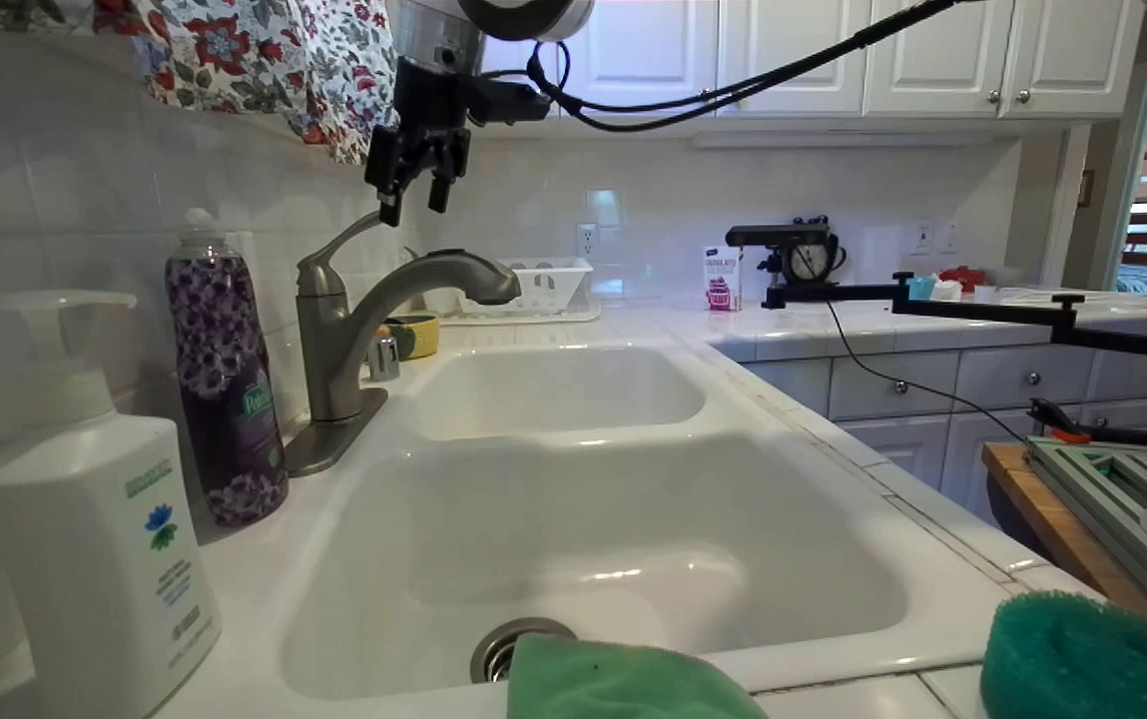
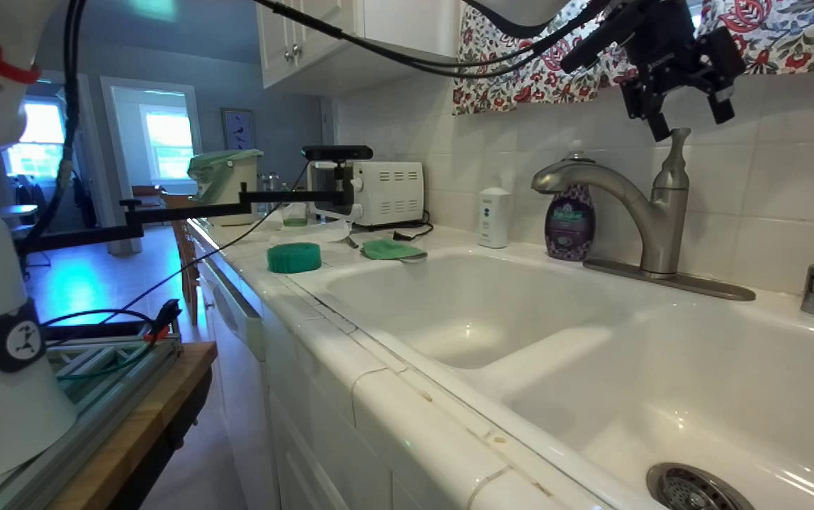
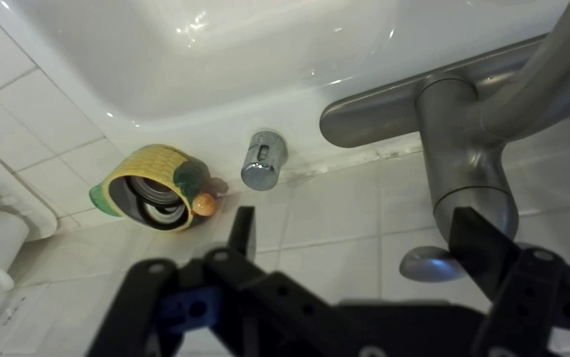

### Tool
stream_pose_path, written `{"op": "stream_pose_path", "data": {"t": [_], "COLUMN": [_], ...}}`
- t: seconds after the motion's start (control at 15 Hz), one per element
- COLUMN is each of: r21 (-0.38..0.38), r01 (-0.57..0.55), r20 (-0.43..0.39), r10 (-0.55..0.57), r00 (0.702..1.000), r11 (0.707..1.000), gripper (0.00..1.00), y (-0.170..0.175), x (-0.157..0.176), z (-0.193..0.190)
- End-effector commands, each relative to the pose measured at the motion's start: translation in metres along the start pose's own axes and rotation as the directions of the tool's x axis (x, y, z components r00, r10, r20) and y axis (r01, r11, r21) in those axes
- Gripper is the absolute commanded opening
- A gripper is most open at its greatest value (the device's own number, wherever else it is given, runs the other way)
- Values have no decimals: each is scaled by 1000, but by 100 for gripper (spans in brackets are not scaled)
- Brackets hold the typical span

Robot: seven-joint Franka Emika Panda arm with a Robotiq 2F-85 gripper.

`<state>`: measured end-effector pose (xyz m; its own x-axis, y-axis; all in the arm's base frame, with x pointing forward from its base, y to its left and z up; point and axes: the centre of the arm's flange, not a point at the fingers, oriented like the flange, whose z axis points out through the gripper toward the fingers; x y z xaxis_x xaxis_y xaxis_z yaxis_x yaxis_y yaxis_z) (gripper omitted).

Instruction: Open the faucet

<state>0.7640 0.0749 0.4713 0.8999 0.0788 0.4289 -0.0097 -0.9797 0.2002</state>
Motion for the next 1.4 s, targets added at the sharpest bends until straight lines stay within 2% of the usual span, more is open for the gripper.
{"op": "stream_pose_path", "data": {"t": [0.0,0.2,0.47,0.6,0.73,0.93,1.13,1.33], "r21": [-30,-33,30,77,88,39,0,-24], "r01": [6,11,15,46,96,184,286,353], "r20": [-25,-34,-28,-17,-29,-14,18,0], "r10": [-7,-12,-14,-45,-94,-184,-286,-353], "r00": [1000,999,1000,999,995,983,958,936], "r11": [1000,999,999,996,991,982,958,935], "gripper": [100,100,100,100,100,100,100,100], "y": [7,9,-12,-27,-39,-43,-40,-40], "x": [8,9,1,-2,-5,-6,-13,-14], "z": [4,5,-14,-27,-34,-40,-37,-33]}}
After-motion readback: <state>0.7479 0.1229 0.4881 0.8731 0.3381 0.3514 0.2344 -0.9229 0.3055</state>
